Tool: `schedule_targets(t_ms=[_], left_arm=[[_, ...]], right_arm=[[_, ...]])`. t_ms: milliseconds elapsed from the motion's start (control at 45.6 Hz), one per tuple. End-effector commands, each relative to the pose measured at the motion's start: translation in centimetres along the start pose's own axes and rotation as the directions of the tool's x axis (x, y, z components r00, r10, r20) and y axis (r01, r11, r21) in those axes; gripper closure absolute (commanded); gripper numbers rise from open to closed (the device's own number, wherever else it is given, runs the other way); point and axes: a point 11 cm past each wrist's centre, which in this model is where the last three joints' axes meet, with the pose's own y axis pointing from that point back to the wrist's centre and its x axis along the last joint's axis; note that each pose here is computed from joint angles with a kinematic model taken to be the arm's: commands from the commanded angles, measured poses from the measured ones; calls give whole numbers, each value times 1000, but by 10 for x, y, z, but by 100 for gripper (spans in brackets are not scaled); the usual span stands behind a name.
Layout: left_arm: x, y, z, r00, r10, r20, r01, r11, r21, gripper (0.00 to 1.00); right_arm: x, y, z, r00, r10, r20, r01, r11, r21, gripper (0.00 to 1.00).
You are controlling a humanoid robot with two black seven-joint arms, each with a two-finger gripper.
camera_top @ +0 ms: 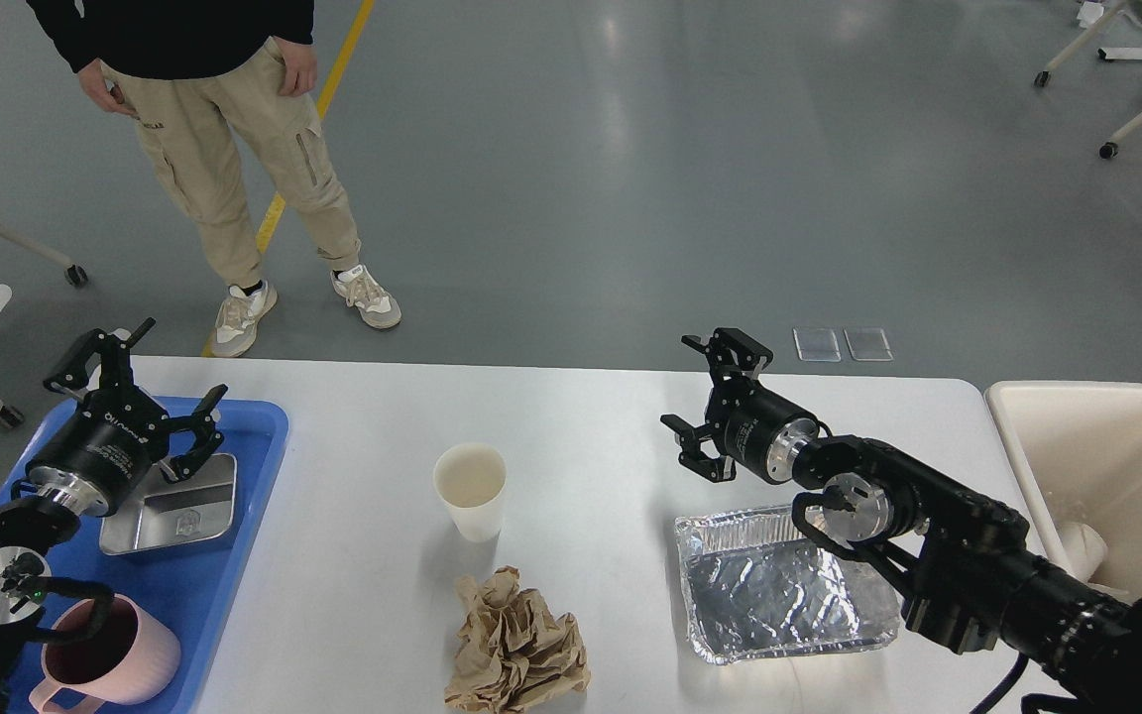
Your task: Tidy desktop
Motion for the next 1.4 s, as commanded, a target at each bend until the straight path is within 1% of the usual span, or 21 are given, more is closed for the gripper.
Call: schedule_targets(t_ms=[0, 22, 44, 132, 373, 614, 724, 833, 921, 987, 1053, 1118, 1228, 1381], left_arm=[[-5, -3, -9, 994, -10, -106, 17, 998, 63, 2], [-10, -7, -15, 986, -15, -165, 27, 997, 73, 2], [-13, -9, -18, 982, -20, -188, 35, 996, 76, 2], [-21, -13, -25, 975, -35, -218, 53, 996, 75, 2], [-32, -17, -28, 962, -66, -264, 81, 995, 49, 2], [-26, -10, -35, 964, -51, -260, 72, 995, 71, 2], [-22, -6, -33, 967, -44, -251, 64, 995, 73, 2], [-19, -4, -34, 968, -39, -247, 59, 995, 77, 2], [-17, -3, -30, 971, -42, -235, 62, 995, 77, 2], [-18, -2, -30, 971, -52, -233, 72, 994, 77, 2], [-18, -1, -31, 972, -55, -227, 76, 994, 81, 2], [-18, -1, -32, 972, -60, -225, 81, 993, 84, 2], [-19, -2, -32, 972, -64, -228, 85, 993, 82, 2], [-22, -2, -32, 971, -80, -227, 100, 992, 81, 2]], right_arm=[[-1, 0, 0, 1000, -4, 1, 4, 1000, 0, 0], [-1, 0, 1, 1000, -2, 1, 2, 1000, -2, 0], [-1, 0, 1, 1000, -2, 1, 2, 1000, -2, 0], [-2, 0, 1, 1000, -5, 1, 5, 1000, -2, 0], [-2, -1, -7, 1000, 8, 12, -8, 1000, 14, 0], [6, 6, -20, 1000, 19, 2, -19, 999, 34, 0], [6, 8, -42, 999, 19, 36, -22, 994, 104, 0], [16, 11, -58, 995, 86, 45, -93, 981, 171, 0], [27, 20, -74, 991, 137, -5, -132, 963, 235, 0], [36, 31, -91, 985, 161, -69, -136, 953, 272, 0], [41, 42, -104, 981, 155, -119, -112, 946, 304, 0], [47, 56, -114, 980, 111, -167, -51, 942, 330, 0], [57, 81, -118, 962, 67, -264, 19, 950, 310, 0], [61, 118, -122, 920, 45, -390, 69, 959, 275, 0]])
